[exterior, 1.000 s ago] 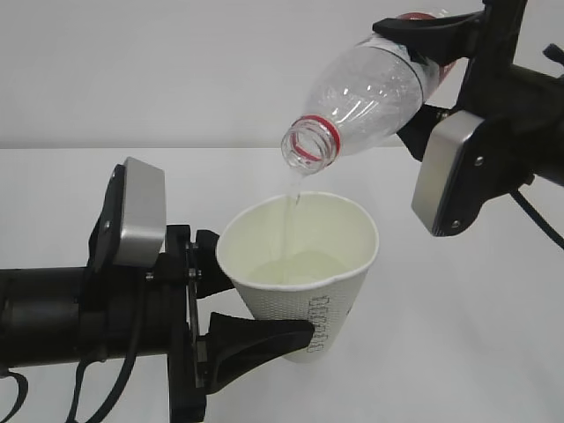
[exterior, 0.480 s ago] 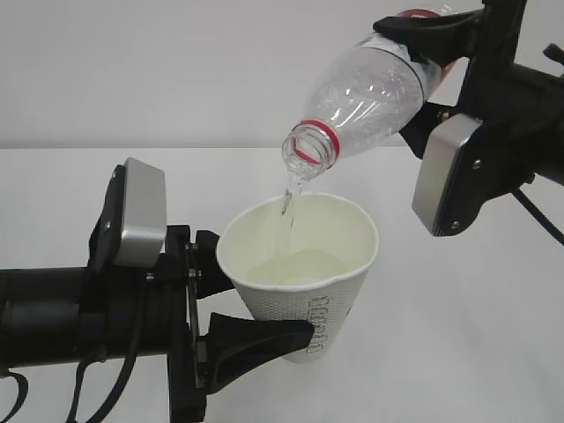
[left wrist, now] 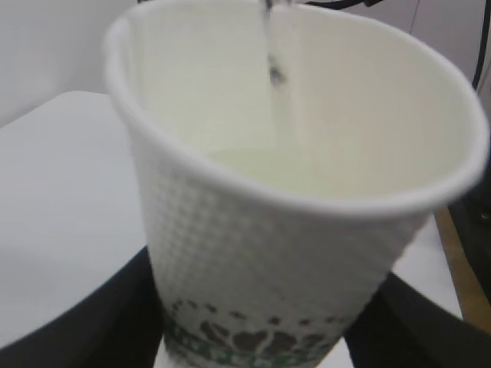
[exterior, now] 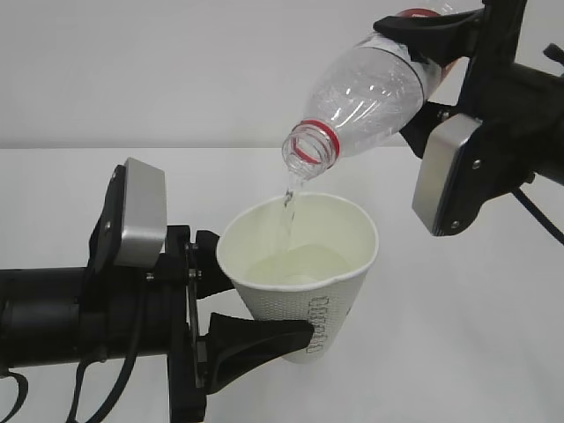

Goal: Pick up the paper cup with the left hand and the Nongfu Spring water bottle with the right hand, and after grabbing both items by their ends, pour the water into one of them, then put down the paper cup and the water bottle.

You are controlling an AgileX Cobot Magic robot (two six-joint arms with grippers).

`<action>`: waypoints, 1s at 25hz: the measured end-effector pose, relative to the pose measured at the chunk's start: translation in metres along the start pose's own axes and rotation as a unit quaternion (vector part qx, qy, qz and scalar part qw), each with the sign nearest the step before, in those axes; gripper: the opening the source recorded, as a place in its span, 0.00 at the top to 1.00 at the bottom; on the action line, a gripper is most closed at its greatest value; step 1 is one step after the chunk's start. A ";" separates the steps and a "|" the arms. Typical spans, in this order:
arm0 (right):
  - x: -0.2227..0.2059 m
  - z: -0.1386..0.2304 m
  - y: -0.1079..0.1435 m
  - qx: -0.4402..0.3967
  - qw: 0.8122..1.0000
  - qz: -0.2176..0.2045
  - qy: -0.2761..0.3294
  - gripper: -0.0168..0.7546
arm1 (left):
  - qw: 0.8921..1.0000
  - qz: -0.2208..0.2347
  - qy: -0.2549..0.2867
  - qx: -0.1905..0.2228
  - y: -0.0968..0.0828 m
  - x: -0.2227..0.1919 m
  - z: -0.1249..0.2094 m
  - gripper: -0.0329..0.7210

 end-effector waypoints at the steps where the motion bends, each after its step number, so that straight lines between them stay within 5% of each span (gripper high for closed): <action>1: 0.000 0.000 0.000 0.001 1.000 0.000 0.000 0.35 | 1.000 0.000 0.000 0.000 0.000 0.000 0.000 0.31; 25: 0.000 0.000 0.000 0.001 1.000 0.000 0.000 0.35 | 1.000 -0.001 0.001 0.000 0.000 0.000 0.000 0.31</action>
Point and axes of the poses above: a point on each arm's last joint axis where the gripper is mounted, x pointing back along that axis away from the gripper, y along the wrist's bending axis when the last joint is at zero, z = x × y, the point moved 2 cm from there along -x, pointing out along that axis toward the gripper, and after that the axes turned 13 degrees about x, right-handed, at the moved point
